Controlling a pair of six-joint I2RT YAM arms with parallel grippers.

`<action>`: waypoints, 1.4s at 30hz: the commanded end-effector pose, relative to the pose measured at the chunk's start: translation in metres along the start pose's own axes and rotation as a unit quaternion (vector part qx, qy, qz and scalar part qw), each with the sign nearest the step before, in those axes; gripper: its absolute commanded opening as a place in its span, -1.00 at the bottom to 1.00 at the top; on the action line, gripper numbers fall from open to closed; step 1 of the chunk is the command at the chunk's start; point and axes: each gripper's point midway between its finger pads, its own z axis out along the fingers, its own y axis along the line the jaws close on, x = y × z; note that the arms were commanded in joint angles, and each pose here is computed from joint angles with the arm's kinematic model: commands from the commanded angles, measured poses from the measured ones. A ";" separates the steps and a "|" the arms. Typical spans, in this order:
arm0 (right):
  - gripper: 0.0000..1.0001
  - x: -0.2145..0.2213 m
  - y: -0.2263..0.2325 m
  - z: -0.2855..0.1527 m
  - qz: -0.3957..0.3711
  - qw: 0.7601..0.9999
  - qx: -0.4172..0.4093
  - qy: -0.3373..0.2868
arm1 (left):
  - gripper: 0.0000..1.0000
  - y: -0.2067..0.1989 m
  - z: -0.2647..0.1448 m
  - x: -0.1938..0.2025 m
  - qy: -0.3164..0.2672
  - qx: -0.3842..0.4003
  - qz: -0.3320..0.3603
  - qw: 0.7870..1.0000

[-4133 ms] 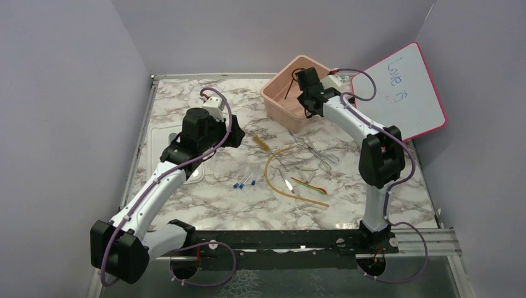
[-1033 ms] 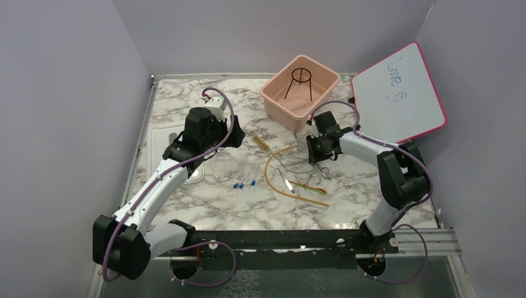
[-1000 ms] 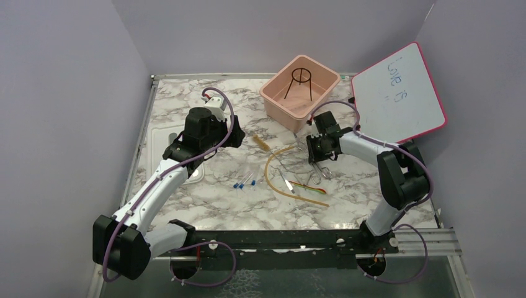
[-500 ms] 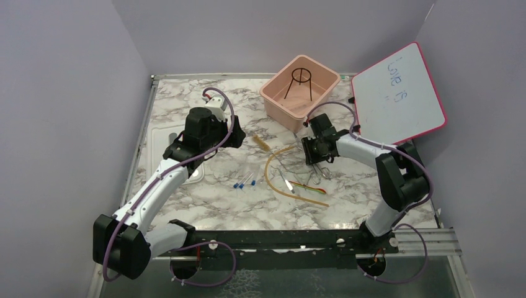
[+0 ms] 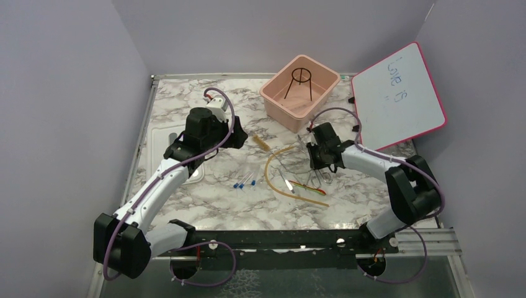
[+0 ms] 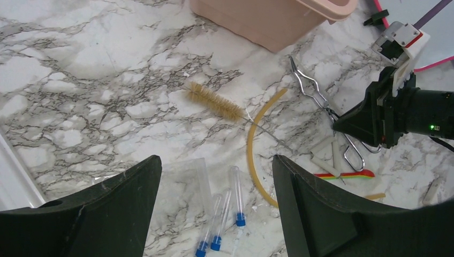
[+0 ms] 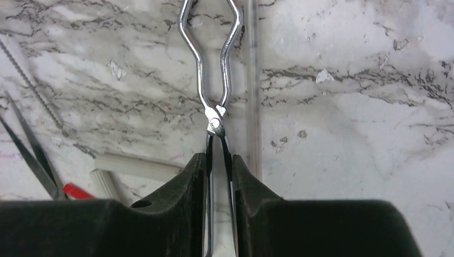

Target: Organize the chemistry lab equipment

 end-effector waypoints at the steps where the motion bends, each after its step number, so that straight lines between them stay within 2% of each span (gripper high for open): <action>1: -0.64 -0.022 0.006 -0.022 -0.006 0.998 -0.018 -0.063 | 0.57 -0.018 0.005 0.000 -0.003 0.051 -0.019 0.999; 8: -0.64 -0.035 0.015 -0.047 0.001 0.993 -0.047 -0.106 | 0.57 -0.063 0.020 -0.005 -0.001 0.144 -0.129 0.981; 15: -0.65 -0.040 0.047 -0.070 0.003 0.981 -0.141 -0.132 | 0.60 -0.102 0.051 -0.008 -0.004 0.189 -0.210 0.959; 19: -0.65 -0.042 0.061 -0.087 0.004 0.970 -0.188 -0.153 | 0.64 -0.115 0.071 0.003 0.013 0.185 -0.236 0.954; 26: -0.65 -0.044 0.085 -0.112 0.012 0.947 -0.265 -0.179 | 0.62 -0.150 0.094 0.015 0.034 0.207 -0.243 0.947; 32: -0.65 -0.048 0.101 -0.128 0.017 0.929 -0.316 -0.193 | 0.29 -0.160 0.101 0.021 0.041 0.213 -0.244 0.945; 37: -0.65 -0.050 0.106 -0.134 0.019 0.921 -0.335 -0.198 | -0.14 -0.163 0.100 0.021 0.038 0.218 -0.241 0.945; 42: -0.64 -0.055 0.113 -0.140 0.017 0.912 -0.355 -0.206 | -0.69 -0.171 0.092 0.015 0.033 0.241 -0.221 0.944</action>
